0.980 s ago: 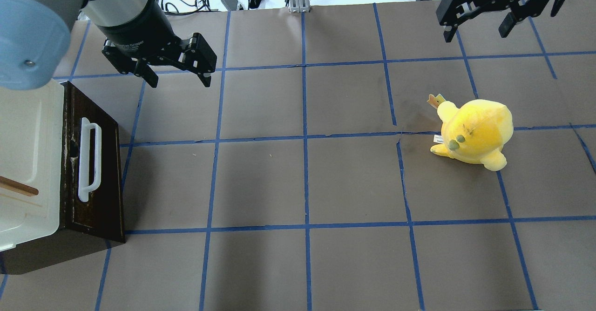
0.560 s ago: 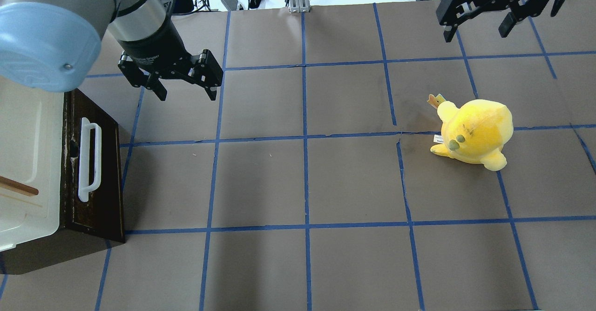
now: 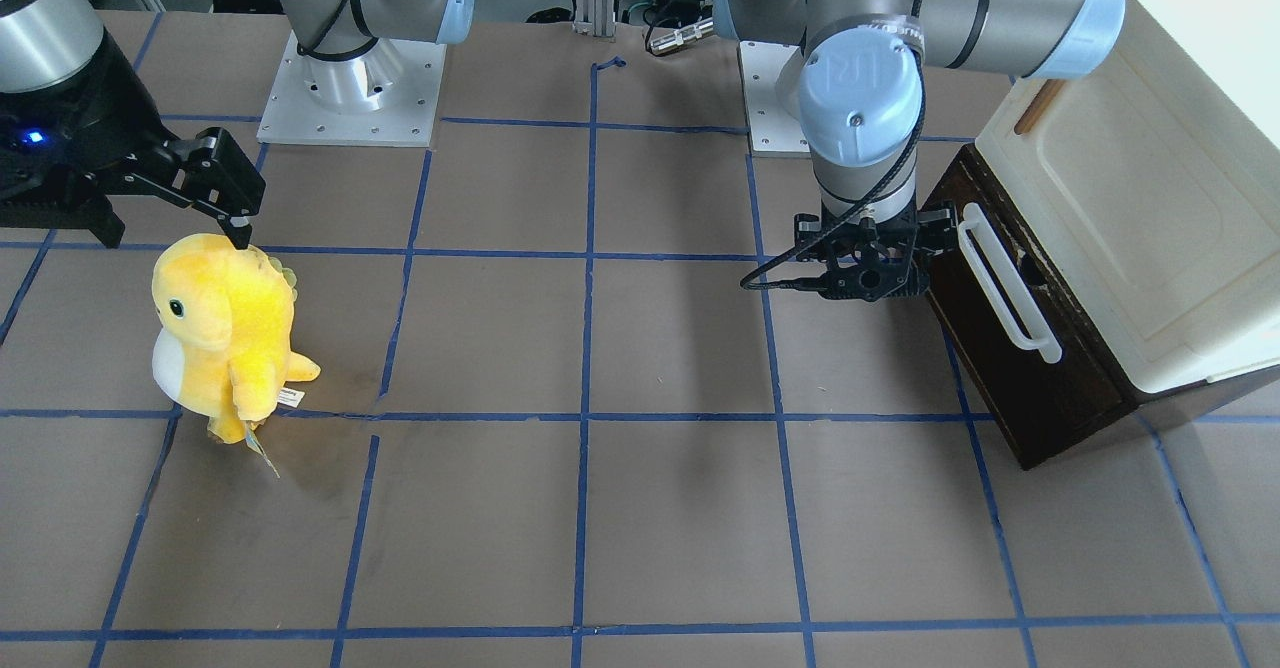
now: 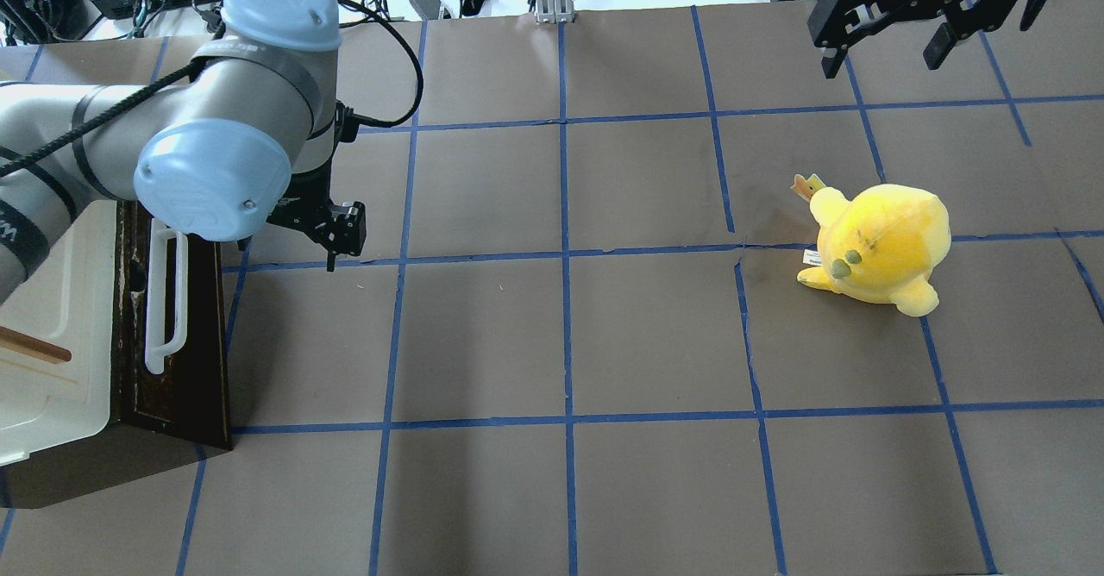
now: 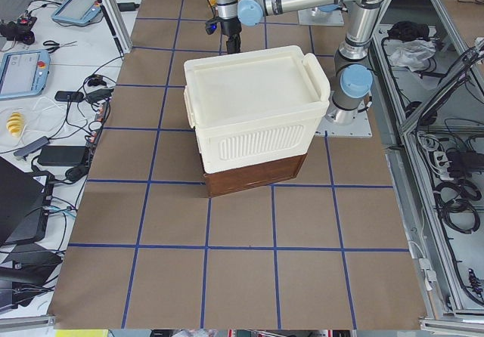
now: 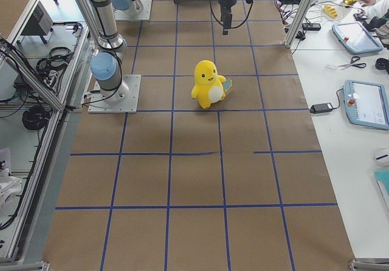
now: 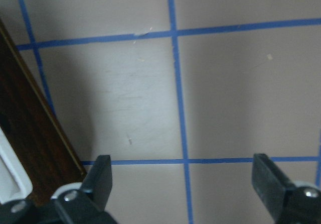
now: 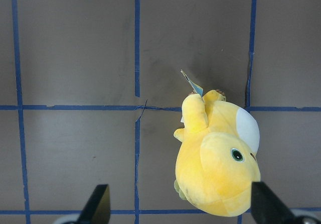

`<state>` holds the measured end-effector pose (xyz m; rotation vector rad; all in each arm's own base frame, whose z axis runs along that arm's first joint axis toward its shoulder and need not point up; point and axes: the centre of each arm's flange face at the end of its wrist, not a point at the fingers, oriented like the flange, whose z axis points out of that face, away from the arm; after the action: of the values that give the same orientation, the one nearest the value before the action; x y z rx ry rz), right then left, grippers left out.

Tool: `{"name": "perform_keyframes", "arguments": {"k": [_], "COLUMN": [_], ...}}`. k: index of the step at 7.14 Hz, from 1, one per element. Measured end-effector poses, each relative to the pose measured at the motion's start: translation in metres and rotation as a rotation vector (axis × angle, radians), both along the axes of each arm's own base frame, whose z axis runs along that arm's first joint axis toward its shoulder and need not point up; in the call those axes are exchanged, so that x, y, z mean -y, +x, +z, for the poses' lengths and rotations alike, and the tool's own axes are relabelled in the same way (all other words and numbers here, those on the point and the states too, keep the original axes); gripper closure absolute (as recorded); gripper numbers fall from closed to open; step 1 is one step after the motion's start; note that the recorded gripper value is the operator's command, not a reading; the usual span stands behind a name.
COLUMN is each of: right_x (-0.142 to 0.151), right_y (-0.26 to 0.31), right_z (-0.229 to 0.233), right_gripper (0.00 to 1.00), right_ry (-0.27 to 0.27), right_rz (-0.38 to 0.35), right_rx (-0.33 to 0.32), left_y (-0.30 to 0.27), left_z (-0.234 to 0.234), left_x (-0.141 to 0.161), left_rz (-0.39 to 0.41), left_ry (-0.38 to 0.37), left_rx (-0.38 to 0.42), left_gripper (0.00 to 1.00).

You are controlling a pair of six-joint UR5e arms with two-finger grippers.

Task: Pull drawer sideways
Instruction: 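Move the left gripper down to the white handle of the wooden drawer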

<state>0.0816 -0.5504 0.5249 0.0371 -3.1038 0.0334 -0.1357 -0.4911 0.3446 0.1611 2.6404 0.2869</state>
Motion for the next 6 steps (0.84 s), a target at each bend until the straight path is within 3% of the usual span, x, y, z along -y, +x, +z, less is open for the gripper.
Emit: {"name": "perform_keyframes", "arguments": {"k": [3,6], "right_x": [0.0,0.0], "right_y": [0.0,0.0], "right_z": [0.0,0.0], "right_gripper": [0.0,0.0], "right_ry": [0.0,0.0], "right_rz": [0.0,0.0], "right_rx": [0.0,0.0], "left_y": [0.016,0.008], "left_z": [-0.051,-0.091], "left_x": [0.004,0.015], "left_rz": [-0.002,-0.052], "left_ry": [0.003,-0.051], "left_rx": [0.381,0.637], "left_gripper": [0.0,0.0]}}
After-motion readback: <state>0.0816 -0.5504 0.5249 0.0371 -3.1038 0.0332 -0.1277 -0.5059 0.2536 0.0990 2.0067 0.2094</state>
